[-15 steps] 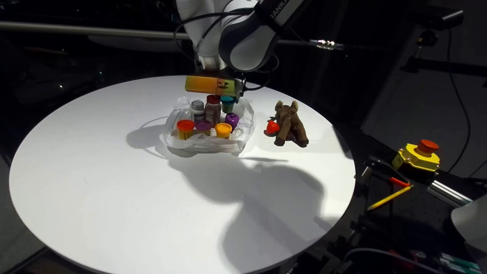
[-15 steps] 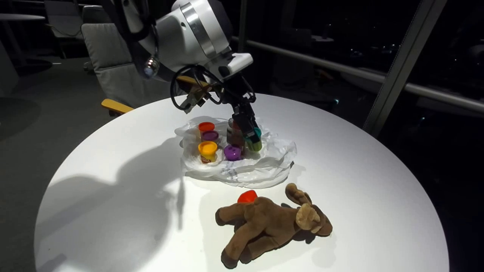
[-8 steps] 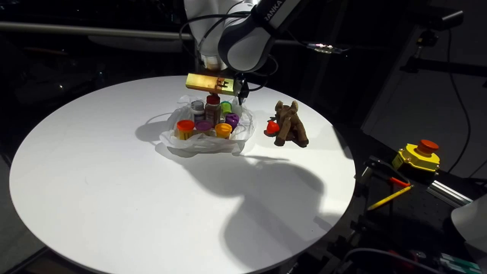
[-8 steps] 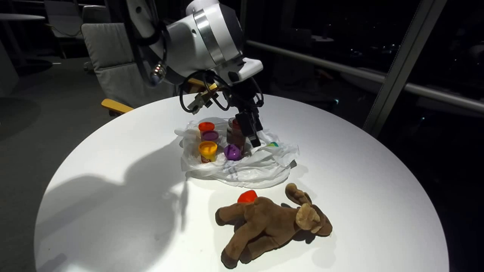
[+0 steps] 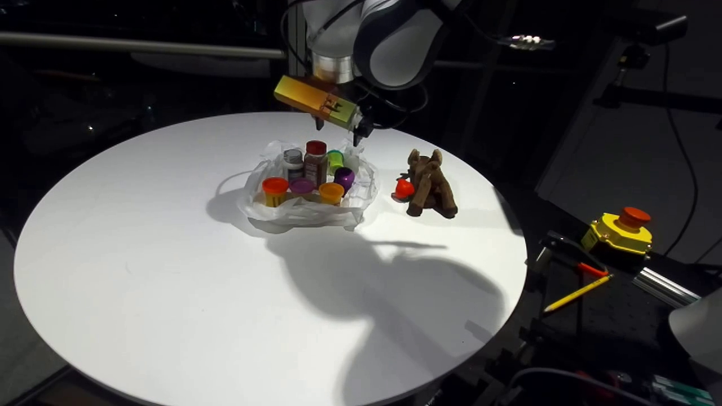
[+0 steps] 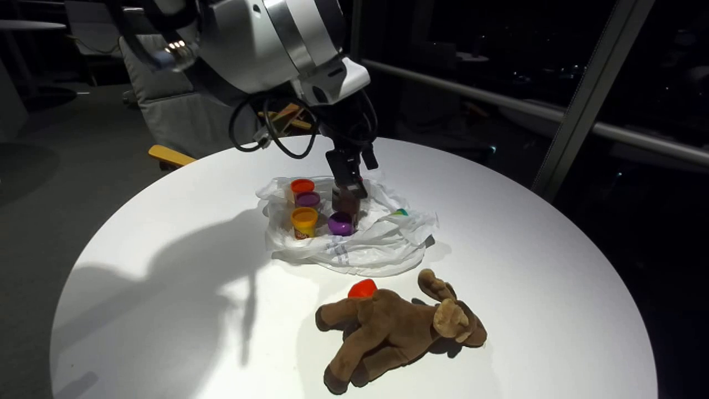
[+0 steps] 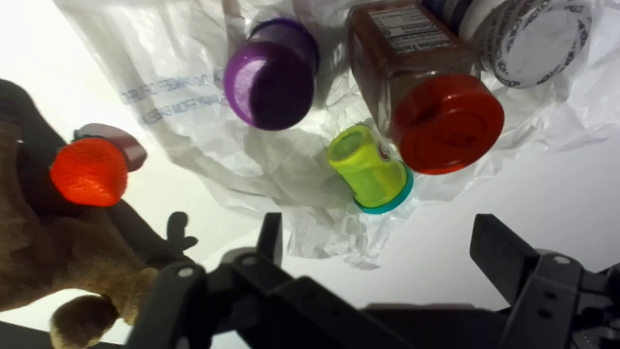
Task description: Put the contents in the white plastic bag
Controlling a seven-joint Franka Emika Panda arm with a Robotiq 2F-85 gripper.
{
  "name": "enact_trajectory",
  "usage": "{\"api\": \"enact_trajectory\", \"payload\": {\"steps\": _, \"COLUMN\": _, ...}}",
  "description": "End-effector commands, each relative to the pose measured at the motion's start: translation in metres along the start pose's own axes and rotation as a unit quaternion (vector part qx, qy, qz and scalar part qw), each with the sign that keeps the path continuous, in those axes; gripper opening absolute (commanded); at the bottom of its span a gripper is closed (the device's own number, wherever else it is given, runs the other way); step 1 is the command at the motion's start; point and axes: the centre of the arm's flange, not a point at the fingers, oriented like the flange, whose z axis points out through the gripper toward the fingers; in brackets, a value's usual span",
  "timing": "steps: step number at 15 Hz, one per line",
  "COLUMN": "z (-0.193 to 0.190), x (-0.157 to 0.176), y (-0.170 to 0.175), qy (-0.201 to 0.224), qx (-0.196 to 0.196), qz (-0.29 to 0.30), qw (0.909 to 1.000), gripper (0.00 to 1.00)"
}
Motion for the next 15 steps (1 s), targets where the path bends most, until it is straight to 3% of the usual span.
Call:
{"api": "enact_trajectory", "payload": {"steps": 1, "z": -0.061, "x": 0.013, "y": 0.064, "qy": -0.010, "qx": 0.012, "qz": 0.025, "qw": 0.9996, "gripper": 1.00}}
{"api": "enact_trajectory", "payload": {"steps": 4, "z": -0.096, "x": 0.010, "y": 0.098, "qy": -0.080, "qx": 0.057, "qz": -0.017, "qw": 0.9950, "gripper": 1.00}}
{"api": "enact_trajectory", "payload": {"steps": 5, "z": -0.058, "x": 0.002, "y": 0.052, "qy": -0.042, "qx": 0.029, "qz": 0.001, "qw": 0.9987, "gripper": 1.00}}
{"api": "enact_trajectory", "payload": {"steps": 8, "z": -0.081, "x": 0.000, "y": 0.076, "qy": -0.064, "qx": 0.047, "qz": -0.010, "qw": 0.9968, "gripper": 1.00}}
{"api": "enact_trajectory", "payload": {"steps": 12, "z": -0.082, "x": 0.000, "y": 0.081, "qy": -0.066, "qx": 0.046, "qz": -0.012, "qw": 0.9966, "gripper": 1.00}}
{"api": "enact_trajectory", "payload": {"steps": 15, "z": -0.071, "x": 0.011, "y": 0.071, "qy": -0.024, "qx": 0.022, "qz": -0.028, "qw": 0.9991, "gripper": 1.00}}
